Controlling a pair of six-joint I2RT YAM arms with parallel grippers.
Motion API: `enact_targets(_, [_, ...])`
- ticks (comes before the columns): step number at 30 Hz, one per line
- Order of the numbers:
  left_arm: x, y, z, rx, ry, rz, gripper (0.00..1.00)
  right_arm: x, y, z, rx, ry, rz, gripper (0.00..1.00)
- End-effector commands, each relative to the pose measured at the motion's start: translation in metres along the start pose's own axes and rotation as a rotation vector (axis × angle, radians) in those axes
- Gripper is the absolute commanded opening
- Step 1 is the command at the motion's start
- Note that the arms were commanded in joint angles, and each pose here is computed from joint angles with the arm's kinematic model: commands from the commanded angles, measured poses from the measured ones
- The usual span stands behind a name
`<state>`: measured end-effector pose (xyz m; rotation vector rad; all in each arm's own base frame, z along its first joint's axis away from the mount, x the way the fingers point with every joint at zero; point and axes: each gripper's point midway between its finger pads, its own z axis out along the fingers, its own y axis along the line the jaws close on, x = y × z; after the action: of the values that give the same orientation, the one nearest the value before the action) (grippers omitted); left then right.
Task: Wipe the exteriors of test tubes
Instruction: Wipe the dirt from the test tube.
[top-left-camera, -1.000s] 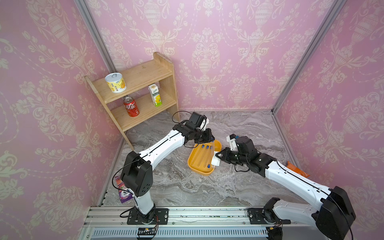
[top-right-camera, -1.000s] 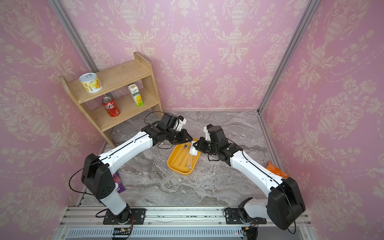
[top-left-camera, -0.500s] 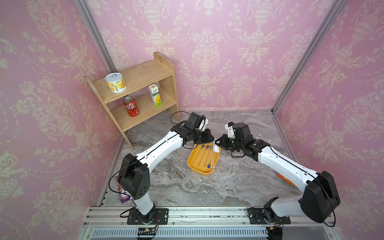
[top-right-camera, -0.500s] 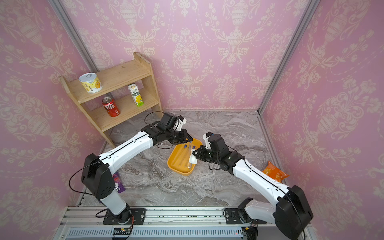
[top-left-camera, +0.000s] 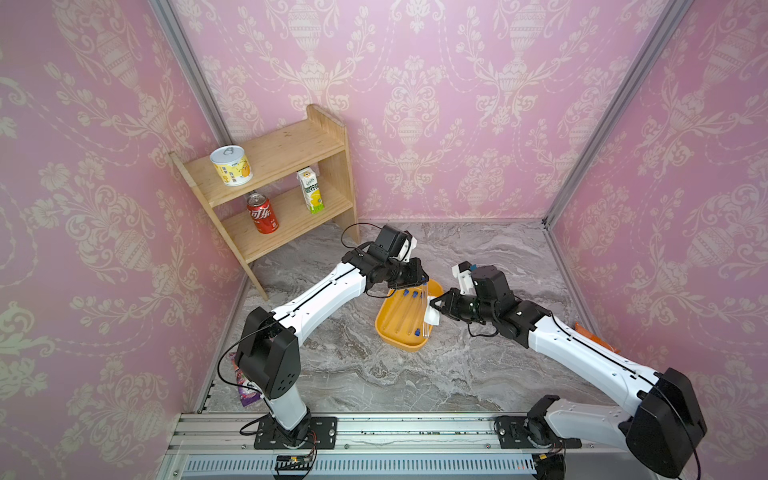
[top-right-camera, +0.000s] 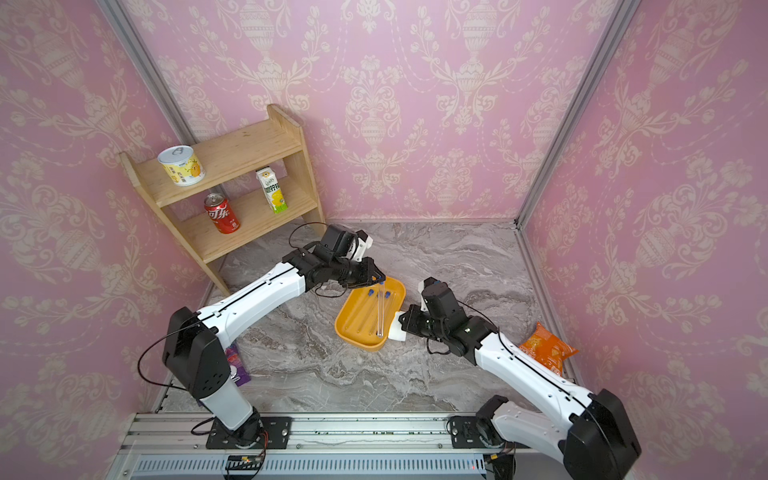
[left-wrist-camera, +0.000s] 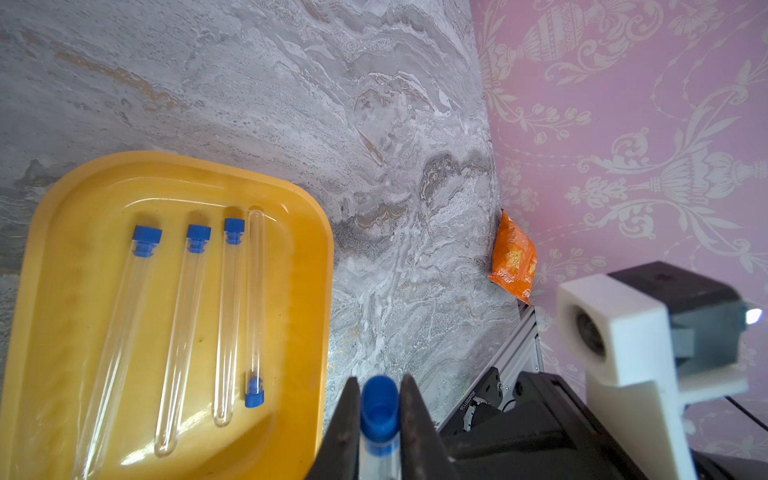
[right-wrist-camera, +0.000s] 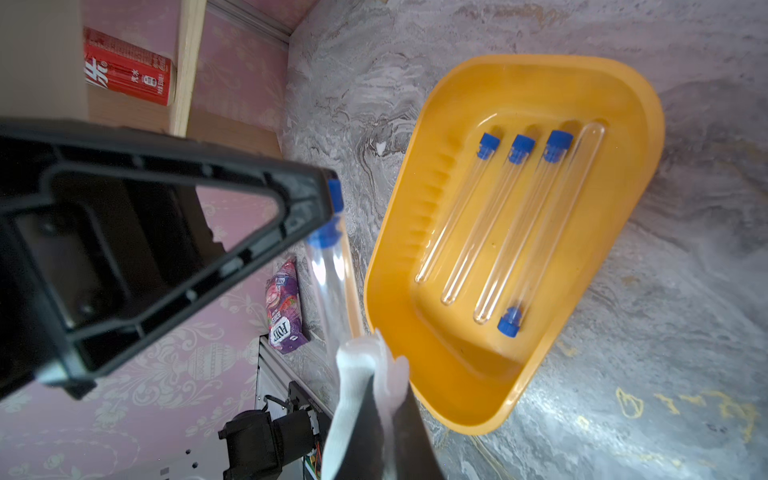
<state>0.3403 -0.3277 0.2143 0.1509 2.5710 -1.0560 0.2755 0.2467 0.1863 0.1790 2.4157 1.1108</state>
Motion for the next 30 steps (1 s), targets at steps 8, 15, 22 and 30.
enact_targets(8, [-0.01,-0.019,-0.005,0.048,-0.03,0.007,0.15,0.02,-0.075,-0.033,0.289,-0.093,-0.027,0.0])
enact_targets(15, [-0.016,-0.025,0.001,0.078,-0.041,-0.01,0.15,0.019,-0.057,-0.031,0.103,-0.171,0.101,0.0])
enact_targets(22, [-0.018,-0.026,0.005,0.095,-0.049,-0.026,0.15,0.009,-0.035,-0.031,-0.019,-0.229,0.167,0.0])
enact_targets(30, [-0.016,-0.025,0.01,0.096,-0.047,-0.032,0.15,0.0,-0.012,-0.039,-0.101,-0.251,0.195,0.0])
